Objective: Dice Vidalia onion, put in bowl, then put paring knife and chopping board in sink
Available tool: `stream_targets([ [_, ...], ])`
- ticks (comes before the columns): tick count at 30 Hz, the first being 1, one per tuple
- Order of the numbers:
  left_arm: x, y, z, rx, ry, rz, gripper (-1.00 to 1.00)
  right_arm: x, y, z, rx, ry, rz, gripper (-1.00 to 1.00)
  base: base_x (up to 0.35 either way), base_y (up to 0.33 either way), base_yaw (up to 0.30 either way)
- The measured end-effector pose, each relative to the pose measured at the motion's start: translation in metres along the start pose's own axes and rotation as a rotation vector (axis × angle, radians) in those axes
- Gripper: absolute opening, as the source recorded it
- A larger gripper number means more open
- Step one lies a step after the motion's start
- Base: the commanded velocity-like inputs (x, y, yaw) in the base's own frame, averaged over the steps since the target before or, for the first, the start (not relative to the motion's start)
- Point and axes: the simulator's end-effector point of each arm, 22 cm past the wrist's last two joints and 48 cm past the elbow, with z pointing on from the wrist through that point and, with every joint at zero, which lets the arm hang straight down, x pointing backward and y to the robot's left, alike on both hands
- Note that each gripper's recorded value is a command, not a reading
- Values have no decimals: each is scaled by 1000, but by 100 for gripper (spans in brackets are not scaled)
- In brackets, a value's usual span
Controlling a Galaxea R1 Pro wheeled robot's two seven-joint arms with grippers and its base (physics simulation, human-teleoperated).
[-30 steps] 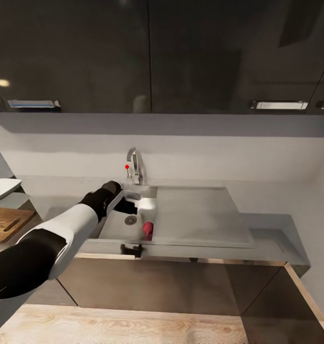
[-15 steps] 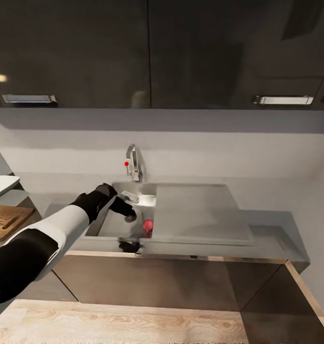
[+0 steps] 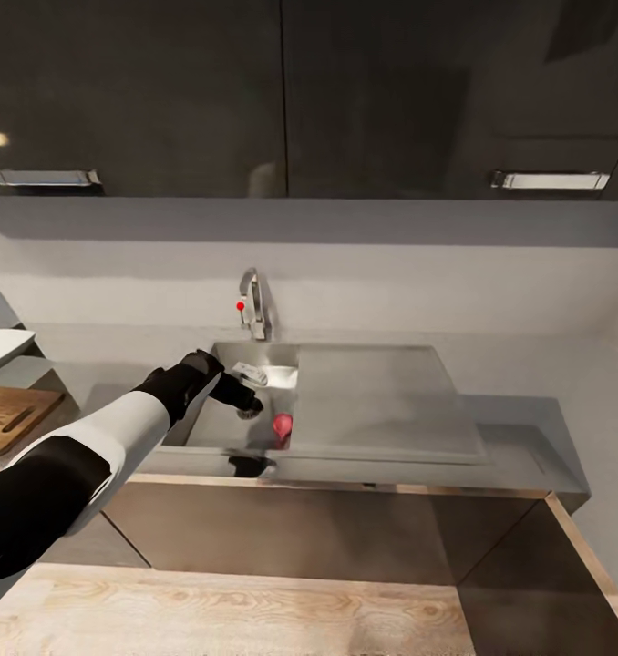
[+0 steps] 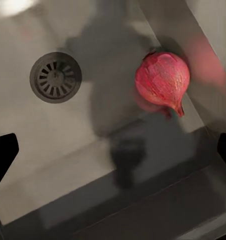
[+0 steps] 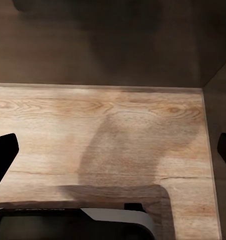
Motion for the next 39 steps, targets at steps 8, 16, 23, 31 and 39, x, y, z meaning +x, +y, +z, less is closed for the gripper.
stream_targets([
  [8, 4, -6, 8, 22, 9, 2, 100, 4, 0, -1, 0, 13, 0, 100, 1, 0, 0],
  [16, 9, -7, 15, 27, 22, 4, 100, 9, 0, -2, 0, 25, 0, 100, 51, 0, 0],
  [23, 15, -7, 23, 25, 39, 17, 100, 12, 0, -3, 0, 36, 0, 100, 17, 0, 0],
  [31, 20, -9, 30, 30, 52, 20, 100, 17, 0, -4, 0, 49, 0, 100, 87, 0, 0],
  [39, 26, -11, 38, 35, 65, 22, 100, 21, 0, -5, 0, 61, 0, 100, 195, 0, 0],
])
